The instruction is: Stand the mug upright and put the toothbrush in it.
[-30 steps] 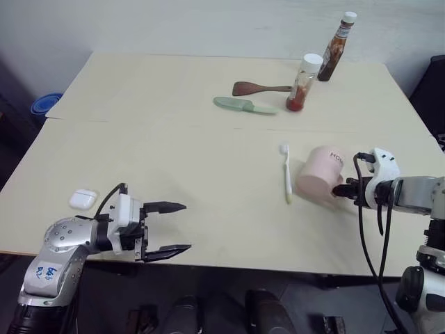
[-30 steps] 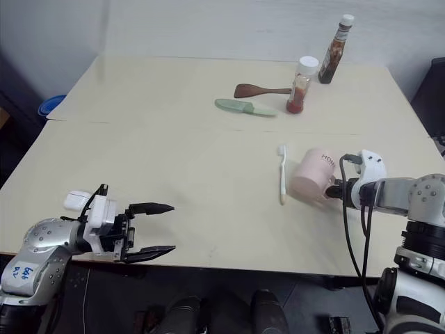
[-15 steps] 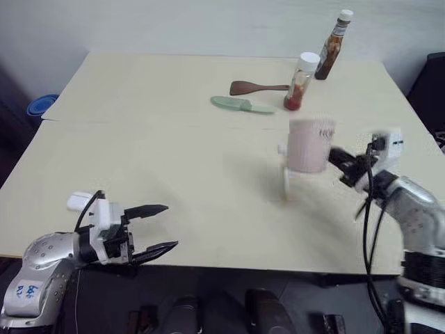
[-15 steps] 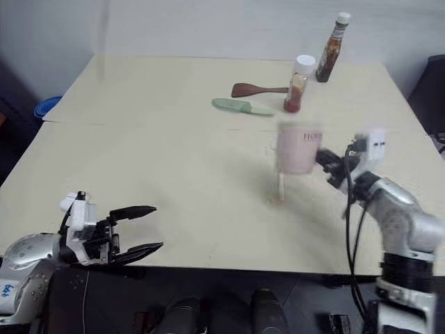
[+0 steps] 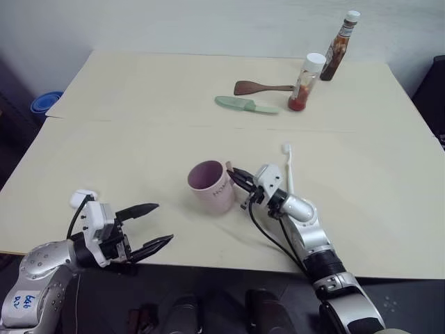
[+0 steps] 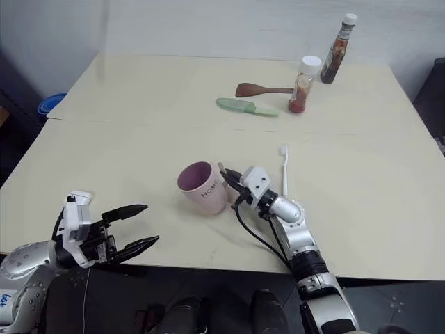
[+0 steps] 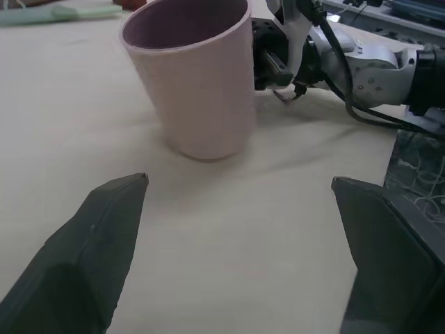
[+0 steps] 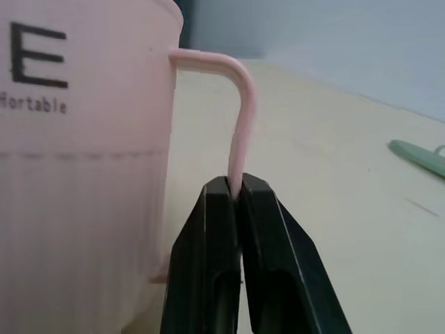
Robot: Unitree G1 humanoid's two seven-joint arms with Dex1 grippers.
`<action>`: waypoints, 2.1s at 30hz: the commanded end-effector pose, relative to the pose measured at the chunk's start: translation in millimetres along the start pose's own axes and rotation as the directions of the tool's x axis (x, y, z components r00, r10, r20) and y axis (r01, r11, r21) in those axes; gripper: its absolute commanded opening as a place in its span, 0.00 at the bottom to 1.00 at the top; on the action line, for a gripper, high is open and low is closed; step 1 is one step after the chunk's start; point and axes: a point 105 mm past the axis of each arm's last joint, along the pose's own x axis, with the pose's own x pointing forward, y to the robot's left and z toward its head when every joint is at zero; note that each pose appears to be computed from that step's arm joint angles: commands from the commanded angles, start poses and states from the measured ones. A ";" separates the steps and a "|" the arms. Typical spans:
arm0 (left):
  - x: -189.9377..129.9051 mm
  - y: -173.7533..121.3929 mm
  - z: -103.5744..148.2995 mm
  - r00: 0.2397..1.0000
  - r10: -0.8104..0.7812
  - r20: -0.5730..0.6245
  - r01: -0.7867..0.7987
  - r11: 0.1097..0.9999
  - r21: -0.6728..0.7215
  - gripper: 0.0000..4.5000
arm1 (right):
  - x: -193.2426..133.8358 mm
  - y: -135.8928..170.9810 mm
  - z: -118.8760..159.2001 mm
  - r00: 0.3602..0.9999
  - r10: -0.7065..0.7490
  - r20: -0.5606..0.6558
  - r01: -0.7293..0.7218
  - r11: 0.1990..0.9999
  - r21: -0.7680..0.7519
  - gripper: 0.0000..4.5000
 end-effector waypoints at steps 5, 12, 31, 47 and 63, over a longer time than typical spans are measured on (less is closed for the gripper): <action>-0.4 1.9 9.2 1.000 -0.012 0.018 0.011 1.000 0.019 1.00 | -25.7 -19.9 13.4 1.000 0.006 0.015 -0.004 0.991 -0.131 0.56; -8.2 7.8 0.7 1.000 -0.019 -0.008 0.019 1.000 -0.012 1.00 | -109.1 -48.8 50.1 0.998 -0.034 -0.045 0.028 0.992 -0.127 0.99; 1.8 15.4 43.4 0.992 -0.116 0.044 0.113 0.992 0.053 1.00 | -196.1 -57.9 49.8 0.848 -0.112 -0.518 0.289 0.917 0.274 0.99; -7.6 4.9 52.5 0.996 -0.087 -0.035 0.089 0.993 0.072 1.00 | -97.1 -96.9 -10.2 0.541 0.031 -0.840 0.376 0.885 0.275 0.91; 11.7 -8.8 56.2 0.991 -0.136 0.019 0.134 0.987 0.085 1.00 | -78.0 -103.1 3.5 0.739 0.080 -0.669 0.227 0.905 0.359 0.03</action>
